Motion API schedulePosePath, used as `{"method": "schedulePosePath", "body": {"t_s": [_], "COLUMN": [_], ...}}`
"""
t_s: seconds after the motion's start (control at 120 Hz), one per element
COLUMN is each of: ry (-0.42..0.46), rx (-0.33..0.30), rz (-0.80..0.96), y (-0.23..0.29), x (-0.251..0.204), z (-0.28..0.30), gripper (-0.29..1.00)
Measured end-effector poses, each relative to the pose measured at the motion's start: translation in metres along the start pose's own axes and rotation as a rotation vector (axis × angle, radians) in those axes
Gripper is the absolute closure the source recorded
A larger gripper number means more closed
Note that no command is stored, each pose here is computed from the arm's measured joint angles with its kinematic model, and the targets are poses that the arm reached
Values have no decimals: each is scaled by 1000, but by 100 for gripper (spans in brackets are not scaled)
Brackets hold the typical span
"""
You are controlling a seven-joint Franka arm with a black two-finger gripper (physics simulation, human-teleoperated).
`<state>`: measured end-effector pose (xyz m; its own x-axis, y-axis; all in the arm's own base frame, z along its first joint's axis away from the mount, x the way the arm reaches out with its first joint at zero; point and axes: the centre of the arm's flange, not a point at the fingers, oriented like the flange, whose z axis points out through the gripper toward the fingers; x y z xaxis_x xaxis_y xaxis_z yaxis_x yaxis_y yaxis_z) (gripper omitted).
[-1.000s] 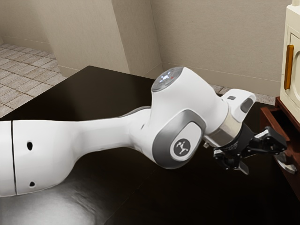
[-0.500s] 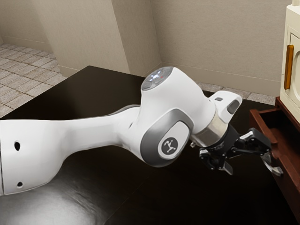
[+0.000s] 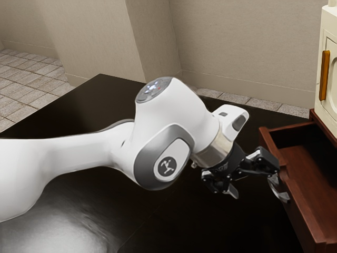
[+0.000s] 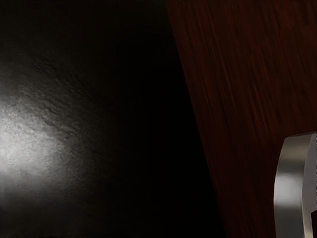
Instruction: Pull the drawer handle with one arm to open the drawer
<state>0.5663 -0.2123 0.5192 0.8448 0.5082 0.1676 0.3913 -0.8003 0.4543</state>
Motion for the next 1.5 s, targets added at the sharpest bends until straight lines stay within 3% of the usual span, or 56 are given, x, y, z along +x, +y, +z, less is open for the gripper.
{"method": "schedulePosePath", "body": {"t_s": [1.5], "ry": [50], "rx": [56], "rz": [-95], "y": [-67], "x": [-19], "z": [-46], "gripper": [1]}}
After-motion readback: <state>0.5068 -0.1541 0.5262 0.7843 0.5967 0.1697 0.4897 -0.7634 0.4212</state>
